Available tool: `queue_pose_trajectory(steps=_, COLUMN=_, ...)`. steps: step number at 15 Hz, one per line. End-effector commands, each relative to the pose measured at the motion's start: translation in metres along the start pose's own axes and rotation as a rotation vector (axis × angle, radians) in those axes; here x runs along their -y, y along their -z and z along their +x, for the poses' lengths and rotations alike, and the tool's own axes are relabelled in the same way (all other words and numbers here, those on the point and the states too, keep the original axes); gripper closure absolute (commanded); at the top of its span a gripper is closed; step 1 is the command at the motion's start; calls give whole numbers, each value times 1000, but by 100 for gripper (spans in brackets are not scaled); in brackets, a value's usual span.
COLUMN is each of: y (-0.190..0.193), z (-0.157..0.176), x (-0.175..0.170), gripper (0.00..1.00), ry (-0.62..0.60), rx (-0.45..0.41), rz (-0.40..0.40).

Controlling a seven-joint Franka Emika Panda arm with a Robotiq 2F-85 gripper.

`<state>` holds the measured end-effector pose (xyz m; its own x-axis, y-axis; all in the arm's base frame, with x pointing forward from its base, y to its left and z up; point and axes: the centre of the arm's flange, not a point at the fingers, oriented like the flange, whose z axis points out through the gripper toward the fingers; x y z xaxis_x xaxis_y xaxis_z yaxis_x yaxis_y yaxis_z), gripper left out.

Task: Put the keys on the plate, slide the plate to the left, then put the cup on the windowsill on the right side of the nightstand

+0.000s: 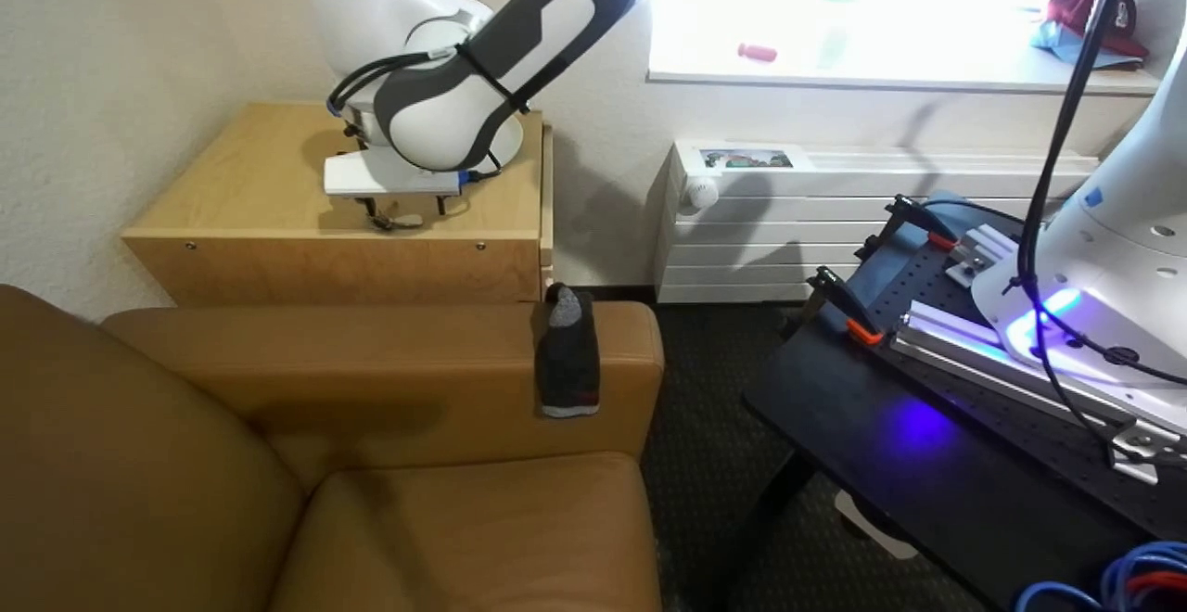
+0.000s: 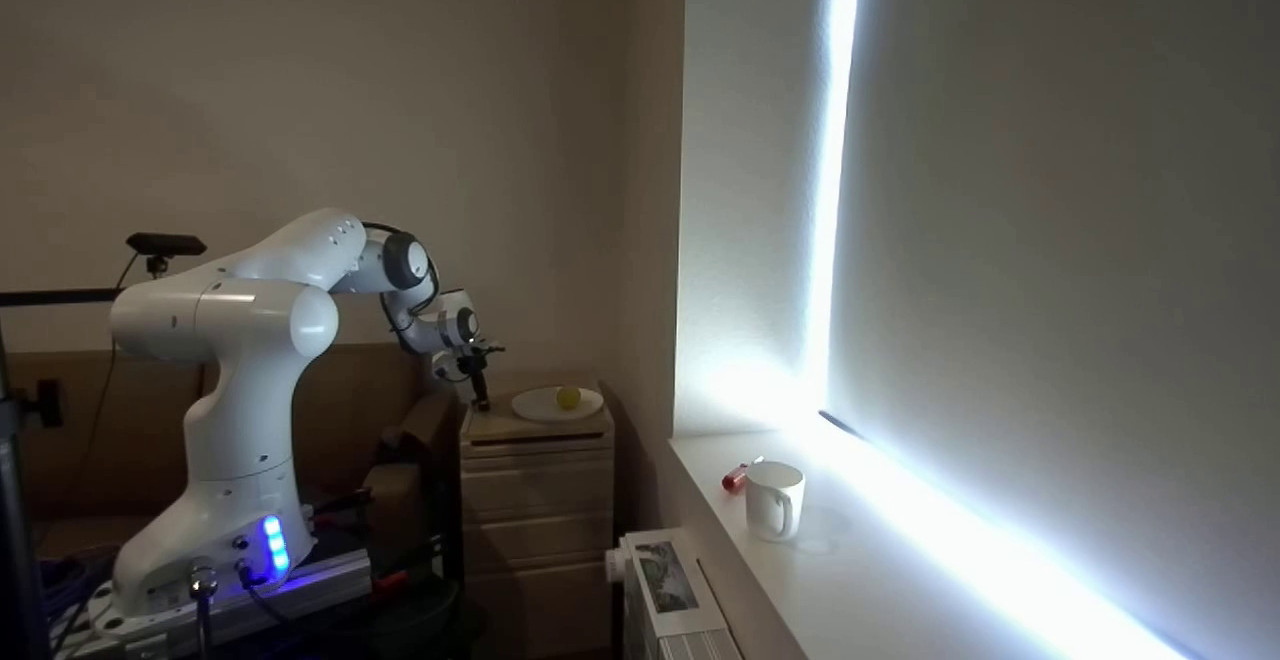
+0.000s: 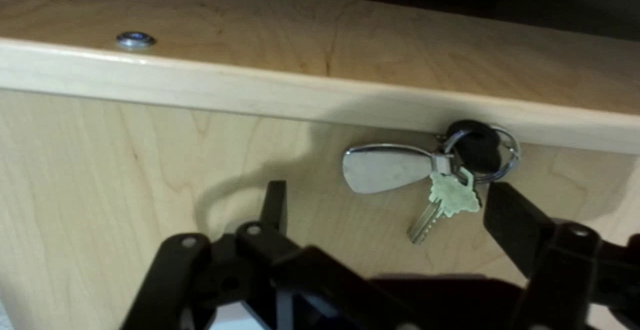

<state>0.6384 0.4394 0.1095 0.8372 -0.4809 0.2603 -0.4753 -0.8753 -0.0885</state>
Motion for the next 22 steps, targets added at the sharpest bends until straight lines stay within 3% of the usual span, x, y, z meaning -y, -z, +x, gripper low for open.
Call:
queue_pose_trajectory(steps=1, y=-15, z=6, x=11, gripper=0, ry=63, rx=19, rz=9)
queue_pose_trajectory(steps=4, y=-16, z=4, x=16, gripper=0, ry=96, rx=21, rz=22)
queue_pose_trajectory(steps=5, y=-16, z=3, x=16, gripper=25, ry=107, rx=26, rz=20)
queue_pose_trajectory(steps=6, y=-17, z=3, x=17, gripper=26, ry=115, rx=25, rz=23)
queue_pose_trajectory(steps=16, y=-12, z=22, x=15, gripper=96, ry=51, rx=52, rz=-3)
queue_pose_trajectory(steps=22, y=-11, z=35, x=12, gripper=99, ry=-49, rx=73, rz=-8)
